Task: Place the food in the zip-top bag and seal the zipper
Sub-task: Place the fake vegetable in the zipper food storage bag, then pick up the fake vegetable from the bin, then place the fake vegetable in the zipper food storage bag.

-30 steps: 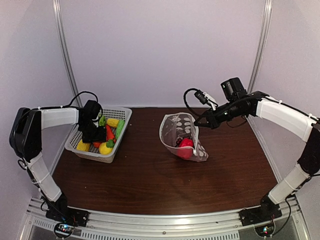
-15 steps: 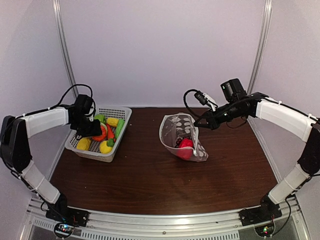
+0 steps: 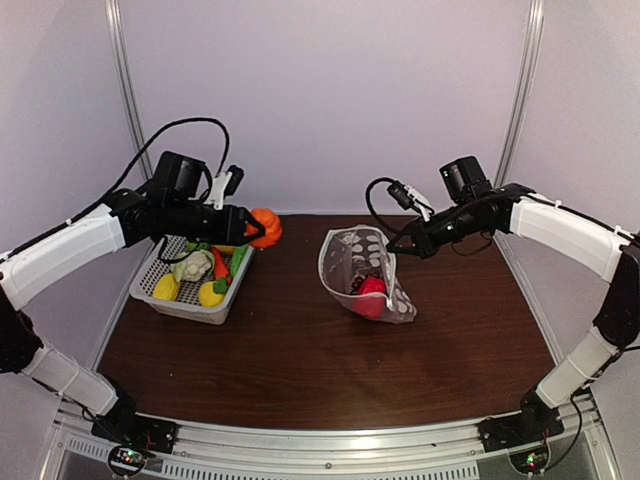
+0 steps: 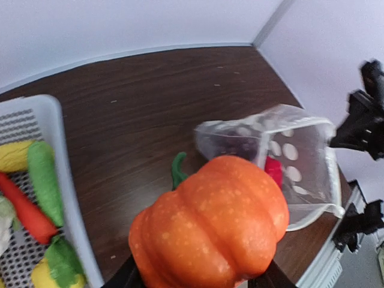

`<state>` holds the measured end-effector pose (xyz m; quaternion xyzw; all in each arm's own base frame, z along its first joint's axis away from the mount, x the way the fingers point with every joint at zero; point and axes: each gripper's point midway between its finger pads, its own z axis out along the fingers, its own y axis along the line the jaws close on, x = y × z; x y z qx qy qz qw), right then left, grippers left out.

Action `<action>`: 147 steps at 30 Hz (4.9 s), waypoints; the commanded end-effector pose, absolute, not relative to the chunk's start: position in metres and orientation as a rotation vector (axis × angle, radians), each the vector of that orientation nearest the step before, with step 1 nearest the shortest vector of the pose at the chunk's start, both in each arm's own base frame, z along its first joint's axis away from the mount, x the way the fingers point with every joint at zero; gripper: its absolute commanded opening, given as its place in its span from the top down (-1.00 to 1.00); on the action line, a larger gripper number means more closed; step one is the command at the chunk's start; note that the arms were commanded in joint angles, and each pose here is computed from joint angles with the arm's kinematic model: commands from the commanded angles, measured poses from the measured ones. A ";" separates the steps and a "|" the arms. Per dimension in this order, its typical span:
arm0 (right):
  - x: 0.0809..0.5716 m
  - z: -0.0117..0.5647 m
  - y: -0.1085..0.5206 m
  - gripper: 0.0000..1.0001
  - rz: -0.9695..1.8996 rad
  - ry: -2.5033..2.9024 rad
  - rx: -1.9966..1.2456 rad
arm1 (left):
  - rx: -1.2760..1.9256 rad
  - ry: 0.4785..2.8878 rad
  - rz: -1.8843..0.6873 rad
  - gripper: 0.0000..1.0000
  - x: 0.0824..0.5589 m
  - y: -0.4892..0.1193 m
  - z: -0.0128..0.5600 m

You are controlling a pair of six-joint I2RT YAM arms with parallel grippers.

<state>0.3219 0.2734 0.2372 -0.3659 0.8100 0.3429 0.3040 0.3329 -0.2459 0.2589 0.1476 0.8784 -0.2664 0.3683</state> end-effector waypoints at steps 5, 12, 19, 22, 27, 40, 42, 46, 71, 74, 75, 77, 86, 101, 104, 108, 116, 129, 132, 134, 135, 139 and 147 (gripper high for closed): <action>0.326 0.250 0.288 1.00 0.952 2.140 -0.981 | 0.746 2.085 -1.060 0.59 0.292 -0.407 0.279; 0.318 0.265 0.287 1.00 0.956 2.109 -0.988 | 0.561 2.287 -0.969 0.63 0.326 -0.440 0.219; 0.309 0.273 0.286 1.00 0.968 2.091 -1.004 | 0.468 2.389 -0.811 0.45 0.363 -0.458 0.164; 0.306 0.276 0.289 1.00 0.997 2.082 -1.014 | 0.438 2.409 -0.699 0.07 0.381 -0.462 0.149; 0.307 0.281 0.290 1.00 0.995 2.071 -1.014 | 0.396 2.409 -0.581 -0.38 0.395 -0.458 0.130; 0.323 0.278 0.283 1.00 0.977 2.087 -0.965 | 0.631 2.017 -0.836 -0.95 0.325 -0.450 0.309; 0.324 0.277 0.281 1.00 0.968 2.085 -0.962 | 0.634 2.002 -0.823 -0.95 0.314 -0.433 0.322; 0.326 0.272 0.276 1.00 0.922 2.086 -0.966 | 0.571 2.067 -0.603 -0.95 0.311 -0.378 0.309; 0.319 0.256 0.271 1.00 0.898 2.088 -0.984 | 0.012 2.603 -0.093 -0.85 0.372 -0.117 0.123; 0.319 0.255 0.272 1.00 0.907 2.090 -0.985 | -0.011 2.552 -0.017 -0.87 0.383 -0.107 0.129; 0.319 0.254 0.273 1.00 0.909 2.092 -0.986 | -0.026 2.556 0.019 -0.88 0.387 -0.102 0.129; 0.320 0.254 0.273 1.00 0.910 2.093 -0.986 | -0.039 2.552 0.079 -0.89 0.397 -0.094 0.132; 0.317 0.257 0.270 1.00 0.898 2.085 -0.983 | 0.316 2.580 0.313 -0.54 0.436 -0.085 0.131; 0.316 0.258 0.271 1.00 0.917 2.084 -0.980 | 0.650 2.619 0.719 -0.21 0.453 -0.055 0.077; 0.314 0.260 0.270 1.00 0.909 2.077 -0.980 | 0.633 2.613 0.728 0.29 0.454 -0.059 0.089; 0.313 0.262 0.269 1.00 0.900 2.072 -0.978 | 0.602 2.525 0.779 0.50 0.443 -0.073 0.143; 0.317 0.259 0.268 1.00 0.887 2.084 -0.970 | 0.465 2.377 0.258 0.56 0.395 -0.142 0.259; 0.336 0.271 0.271 1.00 0.849 2.111 -0.922 | 0.664 1.839 -1.278 0.61 0.274 -0.371 0.348; 0.337 0.274 0.272 1.00 0.863 2.110 -0.917 | 0.690 1.883 -1.333 0.65 0.264 -0.405 0.326; 0.336 0.275 0.273 1.00 0.871 2.110 -0.918 | 0.680 1.896 -1.368 0.67 0.267 -0.423 0.313; 0.336 0.276 0.273 1.00 0.870 2.109 -0.917 | 0.685 1.911 -1.387 0.68 0.266 -0.431 0.306; 0.333 0.278 0.273 1.00 0.882 2.102 -0.920 | 0.648 2.011 -1.382 0.73 0.273 -0.453 0.277; 0.305 0.273 0.285 1.00 0.973 2.071 -1.045 | 0.546 2.146 -1.307 0.80 0.309 -0.482 0.228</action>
